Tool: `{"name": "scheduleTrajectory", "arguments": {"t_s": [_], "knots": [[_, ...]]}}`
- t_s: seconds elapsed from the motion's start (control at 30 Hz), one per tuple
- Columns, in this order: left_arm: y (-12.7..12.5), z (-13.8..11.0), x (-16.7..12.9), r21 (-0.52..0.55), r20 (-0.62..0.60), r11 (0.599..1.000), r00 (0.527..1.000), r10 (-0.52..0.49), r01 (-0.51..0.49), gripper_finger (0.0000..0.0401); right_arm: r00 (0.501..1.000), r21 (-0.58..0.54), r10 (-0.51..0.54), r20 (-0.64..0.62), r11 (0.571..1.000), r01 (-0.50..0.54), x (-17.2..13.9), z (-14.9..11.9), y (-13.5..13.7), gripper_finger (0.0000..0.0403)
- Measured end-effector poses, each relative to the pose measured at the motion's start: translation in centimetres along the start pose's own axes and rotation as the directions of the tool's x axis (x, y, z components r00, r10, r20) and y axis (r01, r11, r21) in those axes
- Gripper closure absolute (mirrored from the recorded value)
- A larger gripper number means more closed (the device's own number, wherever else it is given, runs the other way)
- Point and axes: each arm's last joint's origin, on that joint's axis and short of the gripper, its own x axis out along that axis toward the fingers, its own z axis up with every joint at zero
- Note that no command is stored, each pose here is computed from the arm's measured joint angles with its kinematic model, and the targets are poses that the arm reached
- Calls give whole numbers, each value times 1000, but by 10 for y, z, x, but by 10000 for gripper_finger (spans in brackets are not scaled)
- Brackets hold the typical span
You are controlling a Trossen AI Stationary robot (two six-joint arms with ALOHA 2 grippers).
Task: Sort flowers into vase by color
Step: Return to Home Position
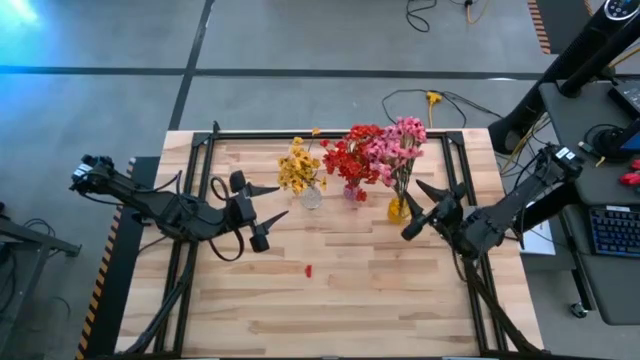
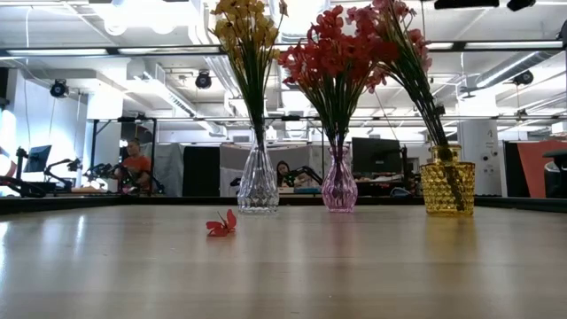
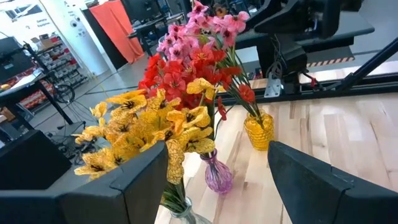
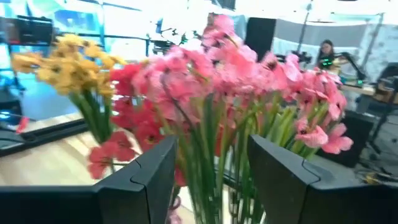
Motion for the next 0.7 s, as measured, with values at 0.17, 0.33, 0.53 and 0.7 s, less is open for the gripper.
{"name": "scheduleTrajectory", "arguments": {"t_s": [0.17,0.33,0.53,0.7], "knots": [[-3,-9,0,-43,-70,999,997,-27,24,143,998,-36,64,6,997,-64,-12,10,2,213],[-3,-8,-3,-148,-61,986,995,-83,73,143,975,-80,219,22,973,-217,-25,16,6,213],[1,-2,-12,-115,56,982,988,-146,152,143,912,-115,407,38,909,-401,-29,12,11,213],[6,-10,-18,-61,200,978,962,-186,202,143,880,-126,472,42,877,-464,-21,9,14,213]]}}
